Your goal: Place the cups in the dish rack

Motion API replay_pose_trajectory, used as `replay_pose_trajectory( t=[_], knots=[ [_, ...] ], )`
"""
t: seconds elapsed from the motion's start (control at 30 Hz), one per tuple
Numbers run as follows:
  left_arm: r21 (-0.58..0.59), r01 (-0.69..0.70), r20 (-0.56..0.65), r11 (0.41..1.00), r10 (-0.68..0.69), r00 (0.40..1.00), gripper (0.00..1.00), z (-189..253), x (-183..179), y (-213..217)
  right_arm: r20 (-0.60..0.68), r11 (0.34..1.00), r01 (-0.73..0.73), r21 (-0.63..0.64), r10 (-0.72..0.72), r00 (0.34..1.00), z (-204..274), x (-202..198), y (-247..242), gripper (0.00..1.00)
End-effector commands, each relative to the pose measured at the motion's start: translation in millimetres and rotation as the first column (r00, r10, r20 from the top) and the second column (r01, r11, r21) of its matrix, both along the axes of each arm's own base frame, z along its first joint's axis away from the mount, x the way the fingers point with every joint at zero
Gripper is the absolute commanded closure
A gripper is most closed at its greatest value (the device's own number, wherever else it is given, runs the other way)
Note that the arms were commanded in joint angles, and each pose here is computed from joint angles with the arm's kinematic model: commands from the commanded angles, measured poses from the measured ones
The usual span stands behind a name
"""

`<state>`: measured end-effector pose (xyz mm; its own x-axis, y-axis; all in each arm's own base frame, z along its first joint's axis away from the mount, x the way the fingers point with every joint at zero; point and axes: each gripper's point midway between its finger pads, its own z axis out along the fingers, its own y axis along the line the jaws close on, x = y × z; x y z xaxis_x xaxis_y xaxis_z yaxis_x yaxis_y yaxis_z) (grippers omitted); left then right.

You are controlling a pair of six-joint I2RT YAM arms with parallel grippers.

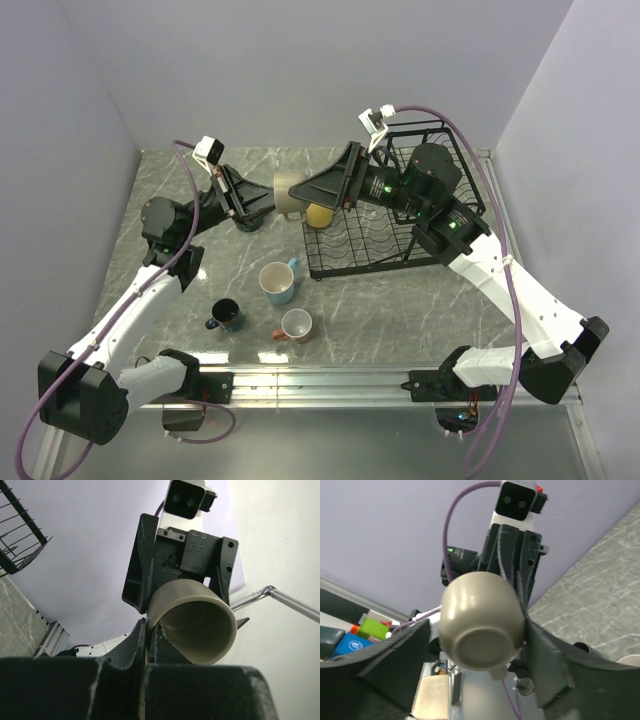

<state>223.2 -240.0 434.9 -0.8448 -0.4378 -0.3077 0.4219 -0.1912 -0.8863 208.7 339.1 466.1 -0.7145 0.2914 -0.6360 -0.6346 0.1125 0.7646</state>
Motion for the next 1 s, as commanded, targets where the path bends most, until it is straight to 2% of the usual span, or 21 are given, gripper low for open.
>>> replay_pose_trajectory(
  t=[0.0, 0.03, 0.1, 0.13, 0.2, 0.27, 0.3, 0.43, 0.47, 0.97],
  knots=[
    [-0.028, -0.016, 0.061, 0.999, 0.018, 0.998, 1.00, 11.5, -4.5, 1.8, 0.058, 0.998, -0.044, 0.050, 0.041, 0.997, 19.9, -11.1, -0.8, 0.25],
    [-0.027, -0.016, 0.060, 0.999, 0.018, 0.998, 1.00, 11.1, -4.1, 1.3, 0.057, 0.998, -0.044, 0.049, 0.041, 0.998, 19.1, -11.2, -0.9, 0.33],
    [-0.026, -0.023, 0.051, 0.999, 0.024, 0.998, 1.00, 10.0, -1.6, 0.5, 0.056, 0.998, -0.047, 0.046, 0.044, 0.997, 17.1, -12.1, -0.8, 0.39],
    [-0.021, -0.026, 0.040, 0.999, 0.027, 0.999, 1.00, 8.5, 0.3, -0.4, 0.057, 0.998, -0.047, 0.047, 0.044, 0.997, 17.9, -13.0, -1.5, 0.49],
    [-0.015, -0.038, 0.026, 0.999, 0.038, 0.999, 1.00, 5.7, 4.3, -1.5, 0.057, 0.998, -0.045, 0.039, 0.043, 0.997, 16.1, -12.5, -1.8, 0.57],
    [-0.008, -0.035, 0.014, 0.999, 0.035, 0.999, 1.00, 3.2, 5.9, -3.8, 0.063, 0.998, -0.047, 0.033, 0.045, 0.997, 15.9, -13.4, -1.8, 0.68],
    [-0.004, -0.040, 0.010, 0.999, 0.040, 0.999, 0.99, 1.6, 7.5, -4.1, 0.061, 0.999, -0.045, 0.029, 0.043, 0.997, 15.0, -12.8, -2.1, 0.79],
    [0.040, -0.077, -0.045, 0.996, 0.078, 0.996, 0.85, -11.3, 16.8, -4.0, 0.066, 0.999, -0.034, 0.031, 0.032, 0.997, 17.4, -13.7, -4.3, 0.99],
    [0.068, -0.084, -0.086, 0.994, 0.090, 0.992, 0.79, -20.3, 20.5, -4.0, 0.069, 0.999, -0.032, 0.030, 0.030, 0.997, 17.3, -13.3, -4.3, 1.00],
    [0.189, -0.169, -0.173, 0.967, 0.202, 0.964, 0.48, -57.1, 37.2, 19.8, 0.068, 1.000, -0.005, 0.008, 0.004, 0.998, 13.9, -8.5, -7.4, 1.00]
  ],
)
